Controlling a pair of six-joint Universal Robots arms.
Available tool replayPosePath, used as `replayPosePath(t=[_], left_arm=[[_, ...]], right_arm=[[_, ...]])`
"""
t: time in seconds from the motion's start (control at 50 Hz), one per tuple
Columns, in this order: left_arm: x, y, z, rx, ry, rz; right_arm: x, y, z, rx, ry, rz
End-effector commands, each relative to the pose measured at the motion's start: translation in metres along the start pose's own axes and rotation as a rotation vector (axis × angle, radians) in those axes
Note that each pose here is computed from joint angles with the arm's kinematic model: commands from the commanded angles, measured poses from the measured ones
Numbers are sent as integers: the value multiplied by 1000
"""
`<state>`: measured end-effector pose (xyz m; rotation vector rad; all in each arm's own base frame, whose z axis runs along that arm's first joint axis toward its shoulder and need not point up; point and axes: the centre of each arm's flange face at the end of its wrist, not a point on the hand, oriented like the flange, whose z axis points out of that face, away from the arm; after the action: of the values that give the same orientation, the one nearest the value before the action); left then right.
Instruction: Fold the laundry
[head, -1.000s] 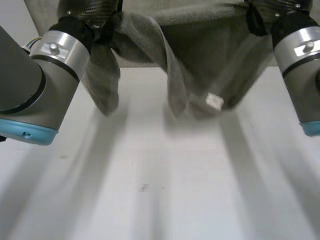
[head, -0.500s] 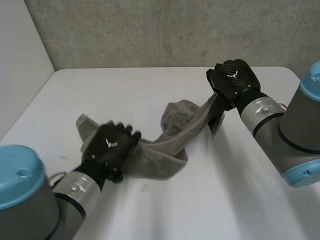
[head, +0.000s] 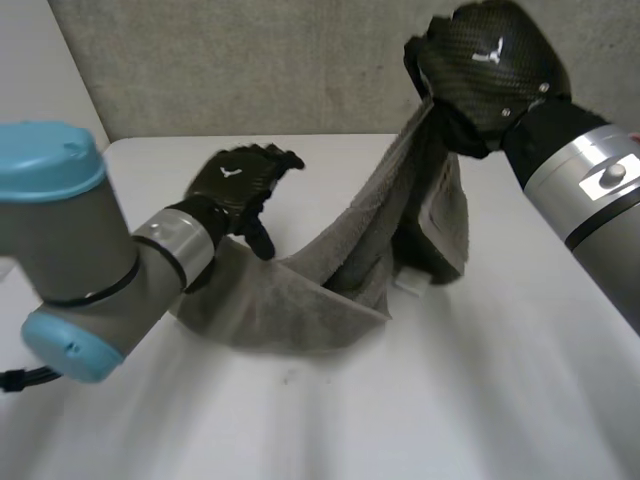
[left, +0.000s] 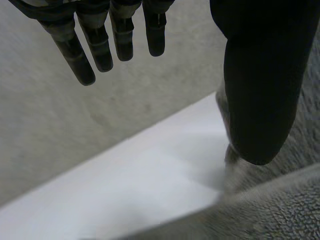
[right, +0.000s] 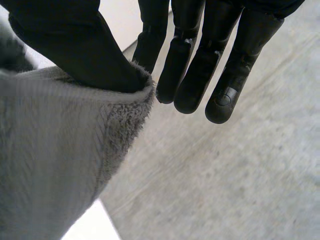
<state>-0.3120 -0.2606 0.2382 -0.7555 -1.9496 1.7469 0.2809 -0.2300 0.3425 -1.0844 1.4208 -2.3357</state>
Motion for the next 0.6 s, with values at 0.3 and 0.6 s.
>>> replayPosePath(t=[0.3, 0.6], left_arm=[[13, 22, 28, -183, 263, -247], [-2, 69, 46, -273, 178, -203]], right_arm=[[13, -21, 3, 80, 19, -37], [23, -13, 3, 52, 44, -41]])
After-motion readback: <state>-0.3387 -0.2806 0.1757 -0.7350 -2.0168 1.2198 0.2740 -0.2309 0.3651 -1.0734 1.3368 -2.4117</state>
